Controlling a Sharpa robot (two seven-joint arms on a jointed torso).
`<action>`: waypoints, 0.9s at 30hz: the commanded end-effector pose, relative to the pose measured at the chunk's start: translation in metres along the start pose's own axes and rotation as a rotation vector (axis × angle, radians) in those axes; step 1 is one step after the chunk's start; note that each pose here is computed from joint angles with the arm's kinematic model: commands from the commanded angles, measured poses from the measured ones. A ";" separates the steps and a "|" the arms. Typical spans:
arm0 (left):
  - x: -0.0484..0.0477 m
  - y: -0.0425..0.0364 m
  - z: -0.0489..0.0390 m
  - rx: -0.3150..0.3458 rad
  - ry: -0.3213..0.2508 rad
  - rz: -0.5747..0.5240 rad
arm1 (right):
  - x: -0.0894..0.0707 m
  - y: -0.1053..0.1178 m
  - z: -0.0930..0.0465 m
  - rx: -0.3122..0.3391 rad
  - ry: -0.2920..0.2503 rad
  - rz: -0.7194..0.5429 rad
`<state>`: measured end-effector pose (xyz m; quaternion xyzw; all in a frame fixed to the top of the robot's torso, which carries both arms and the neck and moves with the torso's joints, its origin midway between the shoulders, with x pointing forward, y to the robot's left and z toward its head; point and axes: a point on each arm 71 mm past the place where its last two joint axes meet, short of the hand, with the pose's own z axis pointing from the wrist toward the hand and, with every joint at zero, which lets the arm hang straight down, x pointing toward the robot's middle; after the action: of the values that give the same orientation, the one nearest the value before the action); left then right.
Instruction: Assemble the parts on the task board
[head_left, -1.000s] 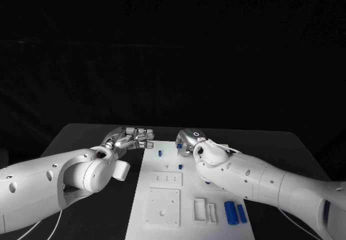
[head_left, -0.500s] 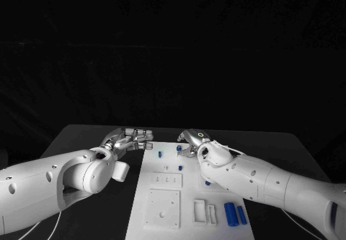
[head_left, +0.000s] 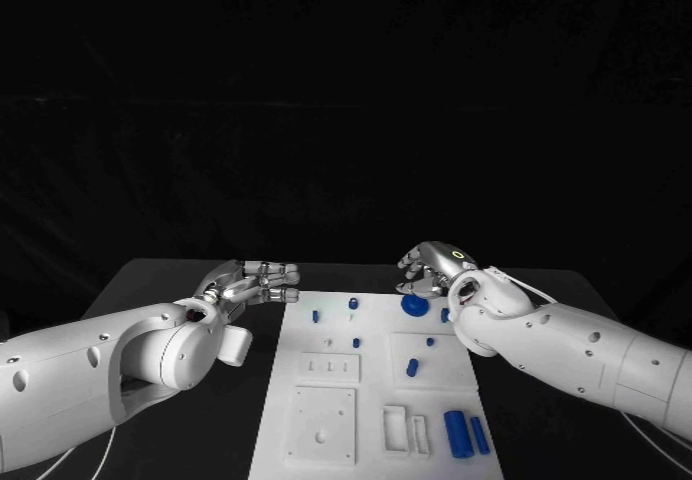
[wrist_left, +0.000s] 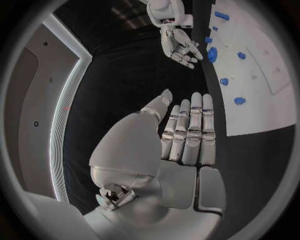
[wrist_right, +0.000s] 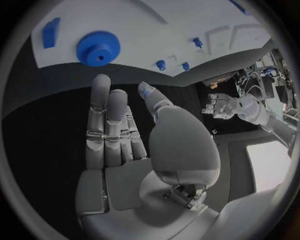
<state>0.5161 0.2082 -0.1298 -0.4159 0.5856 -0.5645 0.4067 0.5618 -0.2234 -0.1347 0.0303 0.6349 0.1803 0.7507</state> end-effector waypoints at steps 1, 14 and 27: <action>-0.0012 -0.0025 0.0003 0.016 0.000 0.004 | 0.002 -0.008 -0.003 0.019 0.100 0.054; -0.0045 -0.0015 0.0004 0.014 -0.001 0.004 | 0.004 -0.042 -0.007 0.096 0.275 0.016; -0.0048 -0.0011 0.0011 0.013 0.001 0.004 | 0.013 -0.040 0.000 0.111 0.283 -0.001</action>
<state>0.5189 0.2145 -0.1305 -0.4188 0.5836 -0.5603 0.4125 0.5727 -0.2578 -0.1560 0.0527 0.7358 0.1493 0.6584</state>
